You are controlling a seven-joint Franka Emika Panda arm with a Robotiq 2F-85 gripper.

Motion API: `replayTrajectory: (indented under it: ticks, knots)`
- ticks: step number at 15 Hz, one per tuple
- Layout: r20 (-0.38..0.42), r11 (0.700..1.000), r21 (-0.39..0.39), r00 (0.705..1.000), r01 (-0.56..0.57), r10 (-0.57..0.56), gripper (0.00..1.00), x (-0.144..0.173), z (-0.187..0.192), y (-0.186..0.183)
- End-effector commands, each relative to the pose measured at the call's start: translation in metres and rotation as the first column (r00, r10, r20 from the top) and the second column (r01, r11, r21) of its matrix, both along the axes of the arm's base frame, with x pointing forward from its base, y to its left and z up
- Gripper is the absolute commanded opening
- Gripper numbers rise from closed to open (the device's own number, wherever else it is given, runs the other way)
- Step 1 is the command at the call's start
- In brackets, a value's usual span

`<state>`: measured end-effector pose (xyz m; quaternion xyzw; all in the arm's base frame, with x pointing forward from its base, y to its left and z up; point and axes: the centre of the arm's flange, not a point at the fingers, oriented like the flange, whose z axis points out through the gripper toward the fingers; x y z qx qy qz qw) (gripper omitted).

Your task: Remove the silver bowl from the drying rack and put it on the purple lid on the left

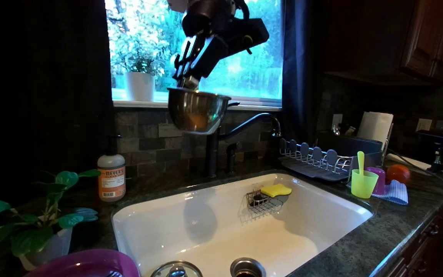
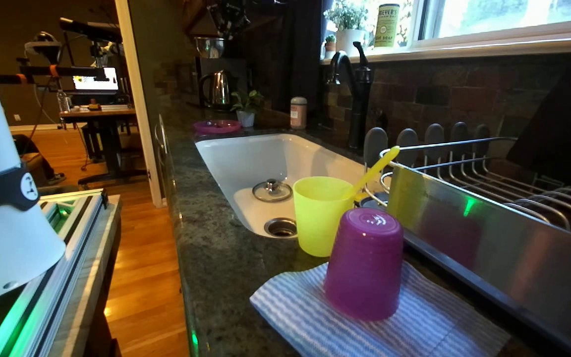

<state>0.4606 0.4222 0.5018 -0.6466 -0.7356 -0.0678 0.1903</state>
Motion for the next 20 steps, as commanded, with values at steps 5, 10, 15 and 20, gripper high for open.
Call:
replayTrajectory:
  ticks: [5, 10, 15, 20]
  knots:
    - [-0.004, 0.916, -0.127, 0.923, 0.381, -0.385, 0.02, -0.027, -0.091, 0.070]
    - [-0.150, 0.819, -0.076, 0.805, 0.569, -0.573, 0.02, -0.023, -0.160, 0.095]
    - [-0.179, 0.791, -0.048, 0.774, 0.610, -0.607, 0.07, -0.011, -0.188, 0.092]
    - [-0.147, 0.802, -0.118, 0.788, 0.586, -0.598, 0.02, -0.014, -0.196, 0.104]
